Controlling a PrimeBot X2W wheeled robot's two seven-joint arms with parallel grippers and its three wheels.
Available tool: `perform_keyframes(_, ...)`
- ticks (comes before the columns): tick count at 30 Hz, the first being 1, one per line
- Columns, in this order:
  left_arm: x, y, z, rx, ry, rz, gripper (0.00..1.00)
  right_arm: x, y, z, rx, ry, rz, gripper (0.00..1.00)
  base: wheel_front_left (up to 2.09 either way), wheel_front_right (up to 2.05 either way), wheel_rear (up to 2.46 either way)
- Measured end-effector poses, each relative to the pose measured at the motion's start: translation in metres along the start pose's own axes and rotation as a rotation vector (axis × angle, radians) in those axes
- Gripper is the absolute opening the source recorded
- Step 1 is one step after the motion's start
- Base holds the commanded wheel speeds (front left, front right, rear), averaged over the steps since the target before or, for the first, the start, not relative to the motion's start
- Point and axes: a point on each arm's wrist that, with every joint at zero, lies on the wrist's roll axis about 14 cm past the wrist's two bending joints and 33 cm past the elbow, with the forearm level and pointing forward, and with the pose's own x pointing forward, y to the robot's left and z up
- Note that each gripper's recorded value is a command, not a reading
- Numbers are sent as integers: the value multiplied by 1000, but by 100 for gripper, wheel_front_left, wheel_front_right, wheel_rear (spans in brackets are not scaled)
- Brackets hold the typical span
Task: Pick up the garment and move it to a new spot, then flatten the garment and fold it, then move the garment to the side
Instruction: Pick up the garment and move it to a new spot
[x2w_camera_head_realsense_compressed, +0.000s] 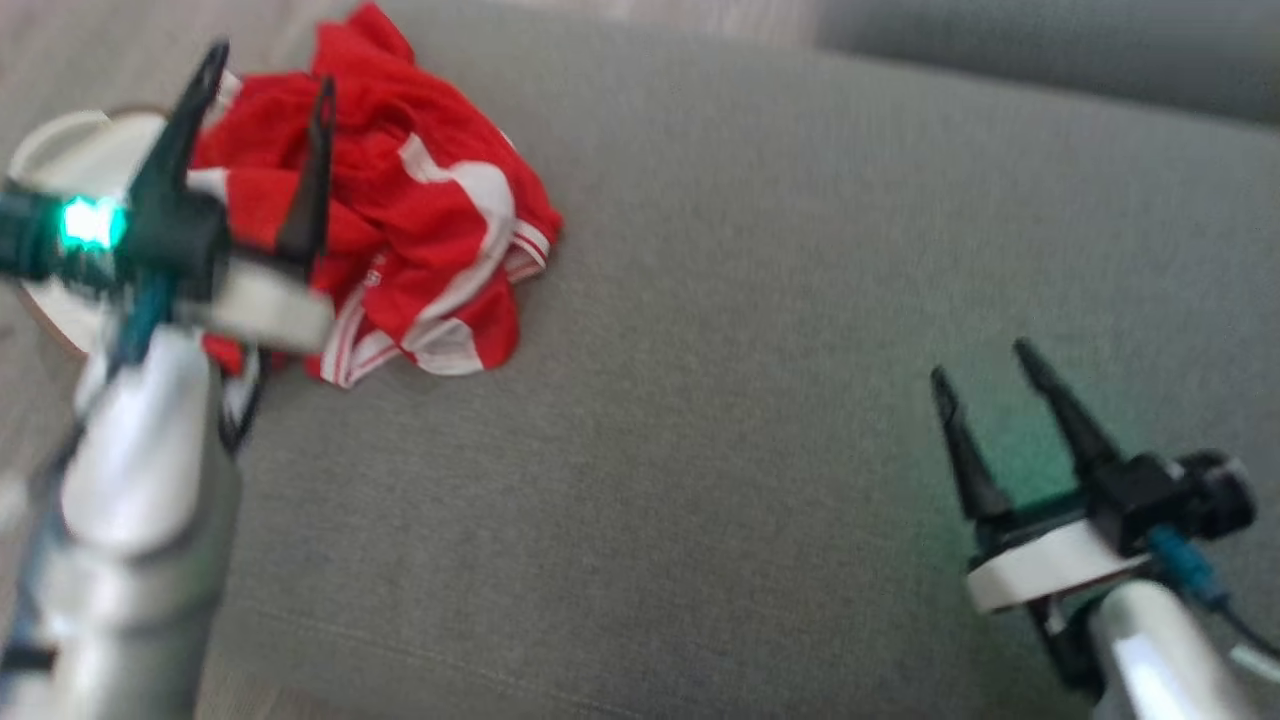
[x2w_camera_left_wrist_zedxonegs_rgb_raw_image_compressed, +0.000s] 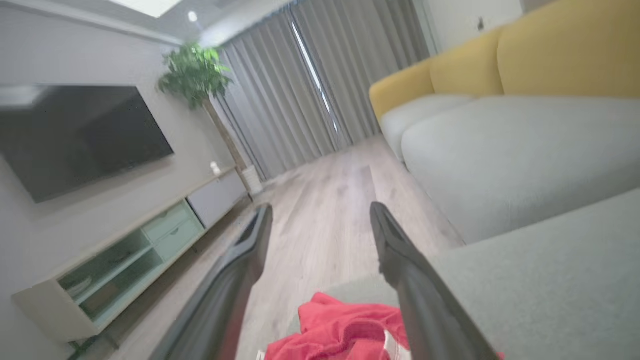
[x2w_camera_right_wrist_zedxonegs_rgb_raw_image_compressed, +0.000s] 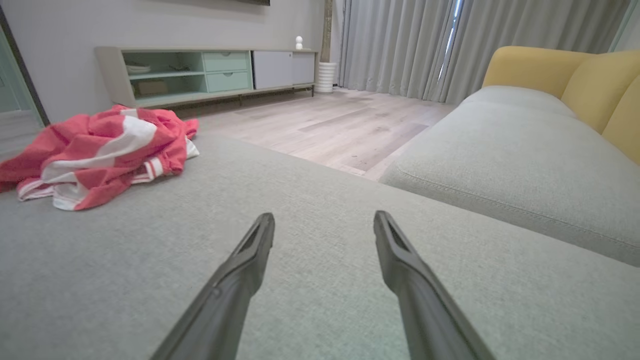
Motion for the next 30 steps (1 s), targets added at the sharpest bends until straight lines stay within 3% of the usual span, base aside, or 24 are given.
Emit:
perform_keyframes(3, 35, -7, -32, 2, 168, -36, 100, 3, -18, -17, -12, 31, -9, 100, 0, 0, 0)
perform_keyframes(7, 63, -33, -73, -91, 400, -105, 100, 1, -35, -39, -17, 75, -25, 100, 0, 0, 0)
perform_keyframes(10, 67, -55, -105, -189, 572, -149, 100, 1, -44, -50, -23, 95, -25, 100, 0, 0, 0)
perform_keyframes(14, 53, -60, -146, -215, 777, -164, 100, 0, -50, -59, -29, 110, -22, 100, 0, 0, 0)
perform_keyframes(18, 43, -55, -175, -223, 877, -143, 100, -2, -57, -66, -34, 122, -26, 100, 0, 0, 0)
perform_keyframes(26, 36, -79, -207, -230, 946, -182, 100, 1, -71, -79, -37, 128, -39, 100, 0, 0, 0)
perform_keyframes(27, 36, -82, -207, -229, 943, -189, 88, 3, -71, -80, -37, 128, -38, 100, 0, 0, 0)
perform_keyframes(28, 37, -84, -207, -230, 936, -194, 24, 4, -71, -81, -36, 128, -35, 100, 0, 0, 0)
perform_keyframes(29, 38, -85, -206, -227, 925, -200, 0, 4, -70, -81, -35, 128, -33, 100, 0, 0, 0)
perform_keyframes(30, 40, -86, -204, -230, 910, -204, 0, 5, -70, -81, -34, 128, -31, 100, 0, 0, 0)
